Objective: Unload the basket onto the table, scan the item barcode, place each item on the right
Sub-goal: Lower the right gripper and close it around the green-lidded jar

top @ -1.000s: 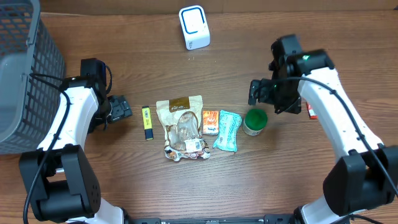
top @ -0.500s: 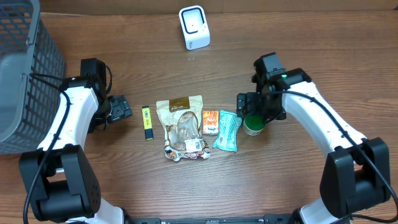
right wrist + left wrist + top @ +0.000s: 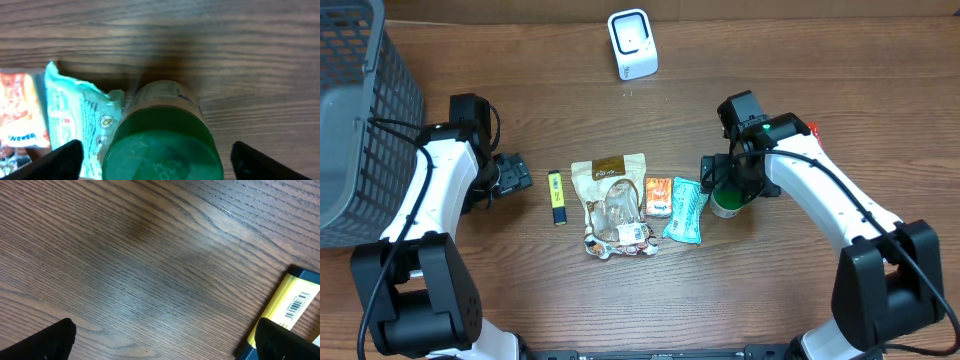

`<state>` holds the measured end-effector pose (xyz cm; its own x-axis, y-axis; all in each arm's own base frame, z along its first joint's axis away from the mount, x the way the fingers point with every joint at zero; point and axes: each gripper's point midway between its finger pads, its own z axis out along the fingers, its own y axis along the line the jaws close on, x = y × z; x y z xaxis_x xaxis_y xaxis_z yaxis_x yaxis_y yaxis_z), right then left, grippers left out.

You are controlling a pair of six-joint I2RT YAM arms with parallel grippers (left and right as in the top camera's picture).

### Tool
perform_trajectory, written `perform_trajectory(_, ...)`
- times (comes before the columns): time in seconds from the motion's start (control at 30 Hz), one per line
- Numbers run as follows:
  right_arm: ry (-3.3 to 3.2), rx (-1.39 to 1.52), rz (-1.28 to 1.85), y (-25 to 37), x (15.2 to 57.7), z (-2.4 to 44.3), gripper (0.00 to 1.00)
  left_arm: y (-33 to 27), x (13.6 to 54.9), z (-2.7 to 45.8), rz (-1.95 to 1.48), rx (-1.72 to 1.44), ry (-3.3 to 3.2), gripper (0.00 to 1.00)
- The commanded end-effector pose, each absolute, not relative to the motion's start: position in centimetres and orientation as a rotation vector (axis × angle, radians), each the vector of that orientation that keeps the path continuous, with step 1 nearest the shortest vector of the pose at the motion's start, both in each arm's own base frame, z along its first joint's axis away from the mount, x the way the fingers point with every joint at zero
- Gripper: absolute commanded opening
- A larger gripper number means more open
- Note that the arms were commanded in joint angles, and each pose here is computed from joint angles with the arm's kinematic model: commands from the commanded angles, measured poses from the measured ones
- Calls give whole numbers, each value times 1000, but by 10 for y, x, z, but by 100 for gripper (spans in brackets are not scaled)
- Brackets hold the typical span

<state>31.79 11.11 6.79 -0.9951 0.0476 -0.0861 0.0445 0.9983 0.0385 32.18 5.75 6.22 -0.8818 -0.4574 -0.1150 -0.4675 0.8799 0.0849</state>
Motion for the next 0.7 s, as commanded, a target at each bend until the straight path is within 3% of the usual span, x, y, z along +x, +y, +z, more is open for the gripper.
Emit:
perform_trajectory(0.0,3096,83,6,108,312,53,86,58,320,60,185,-710,2968,100)
perform_trajectory(0.13,3113,84,-5,107,309,50,69,58,320,60,185,-710,2968,100)
perform_trajectory(0.43,3099,396,-180,78,303,51,65,58,320,60,185,-710,2968,100)
perform_trajectory(0.67,3086,425,-172,63,311,53,70,58,320,60,185,-710,2968,100)
